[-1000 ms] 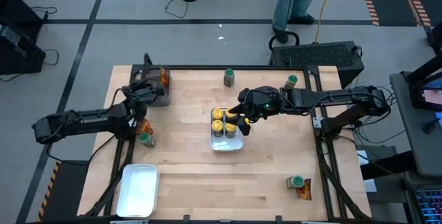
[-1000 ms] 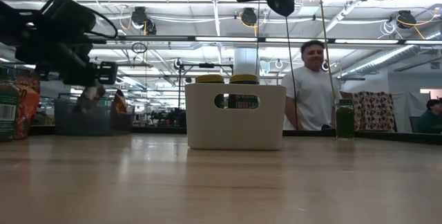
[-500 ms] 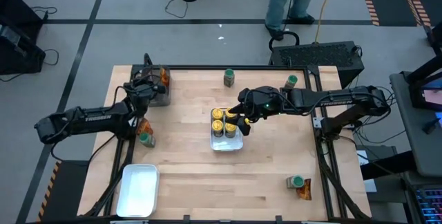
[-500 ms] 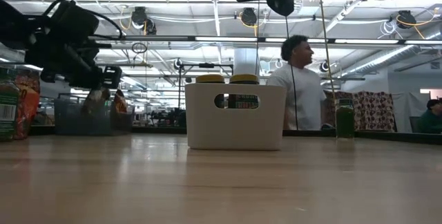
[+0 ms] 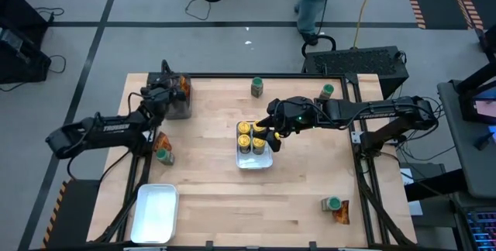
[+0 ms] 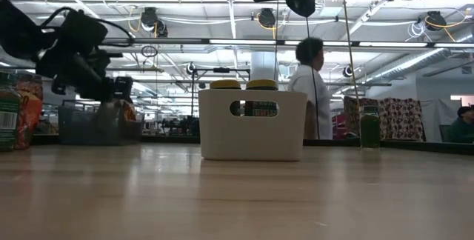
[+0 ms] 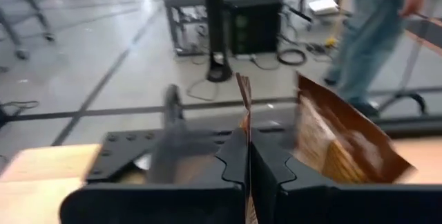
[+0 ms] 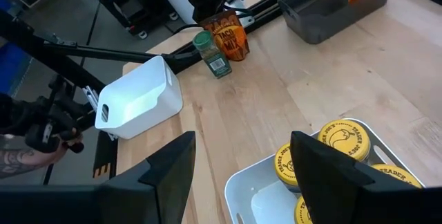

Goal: Sort spices by type
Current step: Put the top right dark red spice pouch into the black transparent bin, then put the right brown spice pouch into the black transparent bin

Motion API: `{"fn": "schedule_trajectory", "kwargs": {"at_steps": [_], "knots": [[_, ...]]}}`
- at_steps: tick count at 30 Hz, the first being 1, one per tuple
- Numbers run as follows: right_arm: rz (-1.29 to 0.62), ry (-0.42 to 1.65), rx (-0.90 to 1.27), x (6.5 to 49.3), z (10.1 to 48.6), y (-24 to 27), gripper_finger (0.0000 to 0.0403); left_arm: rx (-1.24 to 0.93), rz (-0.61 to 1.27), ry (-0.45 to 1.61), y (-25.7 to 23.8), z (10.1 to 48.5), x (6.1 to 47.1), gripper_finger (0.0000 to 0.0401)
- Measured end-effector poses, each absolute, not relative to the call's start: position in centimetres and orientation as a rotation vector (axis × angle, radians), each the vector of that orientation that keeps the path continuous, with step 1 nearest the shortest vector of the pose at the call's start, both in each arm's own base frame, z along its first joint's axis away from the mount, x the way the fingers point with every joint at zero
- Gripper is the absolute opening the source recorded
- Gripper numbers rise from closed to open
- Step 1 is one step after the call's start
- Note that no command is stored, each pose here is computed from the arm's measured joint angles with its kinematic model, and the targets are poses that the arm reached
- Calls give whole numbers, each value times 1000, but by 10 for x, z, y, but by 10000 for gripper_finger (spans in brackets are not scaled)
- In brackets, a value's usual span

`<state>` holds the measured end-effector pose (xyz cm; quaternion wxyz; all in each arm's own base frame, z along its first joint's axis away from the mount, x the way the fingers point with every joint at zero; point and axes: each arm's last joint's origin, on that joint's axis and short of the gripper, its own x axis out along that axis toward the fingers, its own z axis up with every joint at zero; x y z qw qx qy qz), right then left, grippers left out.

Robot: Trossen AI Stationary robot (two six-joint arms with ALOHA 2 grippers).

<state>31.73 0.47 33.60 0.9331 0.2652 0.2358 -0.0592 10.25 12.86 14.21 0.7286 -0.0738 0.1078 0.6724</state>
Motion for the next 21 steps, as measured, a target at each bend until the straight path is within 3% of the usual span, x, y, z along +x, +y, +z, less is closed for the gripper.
{"fn": "schedule_trajectory", "kwargs": {"at_steps": [13,21], "knots": [[-117,482,517,317,336,4,217,-175,1432,258,133,135,107,16],[-110,484,487,317,336,4,217,-167,1434,170,134,142,109,99]]}}
